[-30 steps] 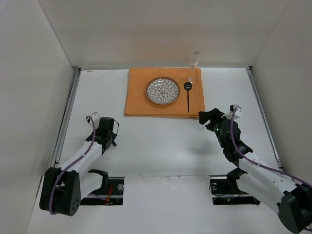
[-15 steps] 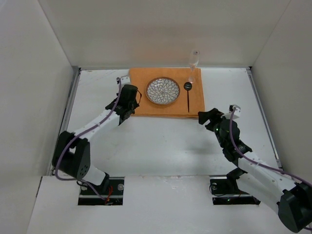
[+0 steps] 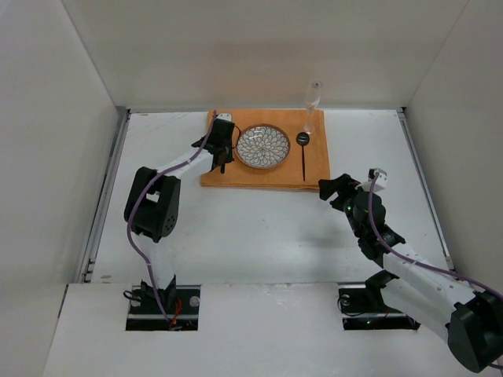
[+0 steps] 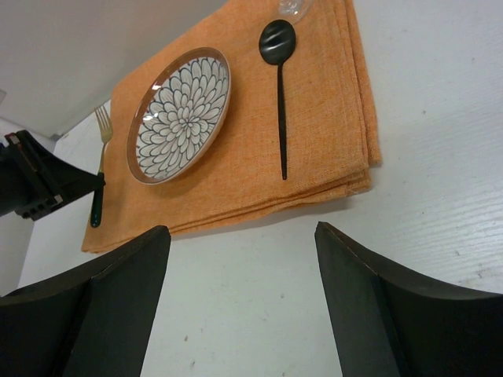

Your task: Set the dinner table for one person

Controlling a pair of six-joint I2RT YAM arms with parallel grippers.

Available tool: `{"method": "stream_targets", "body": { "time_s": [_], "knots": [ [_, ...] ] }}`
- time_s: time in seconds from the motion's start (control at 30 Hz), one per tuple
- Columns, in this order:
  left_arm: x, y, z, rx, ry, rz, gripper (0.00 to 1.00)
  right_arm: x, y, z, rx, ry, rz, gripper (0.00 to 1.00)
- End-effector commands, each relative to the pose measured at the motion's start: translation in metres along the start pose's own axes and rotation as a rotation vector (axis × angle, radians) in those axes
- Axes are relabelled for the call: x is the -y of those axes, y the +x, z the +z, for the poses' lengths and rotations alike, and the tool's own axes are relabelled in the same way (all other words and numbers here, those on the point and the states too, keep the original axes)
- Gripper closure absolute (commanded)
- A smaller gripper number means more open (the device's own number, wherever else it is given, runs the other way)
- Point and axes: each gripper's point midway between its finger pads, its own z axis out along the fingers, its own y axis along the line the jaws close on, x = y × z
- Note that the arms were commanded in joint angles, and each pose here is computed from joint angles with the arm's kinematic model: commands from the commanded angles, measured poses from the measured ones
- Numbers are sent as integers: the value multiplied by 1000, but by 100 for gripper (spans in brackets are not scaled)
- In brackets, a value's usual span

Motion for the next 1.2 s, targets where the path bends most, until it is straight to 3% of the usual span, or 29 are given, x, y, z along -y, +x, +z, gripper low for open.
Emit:
{"method": "stream_targets", "body": {
  "time_s": [0.0, 0.37, 1.17],
  "knots": [
    [-7, -22, -5, 6, 16, 36, 93, -19, -21, 0, 68, -51, 12, 19],
    [-18, -1, 22, -74, -2, 62, 93, -20, -21, 1, 64, -54, 12, 18],
    [-8, -1, 47, -82, 7, 49, 91, -24, -18, 0, 49, -71, 8, 18]
  ]
}}
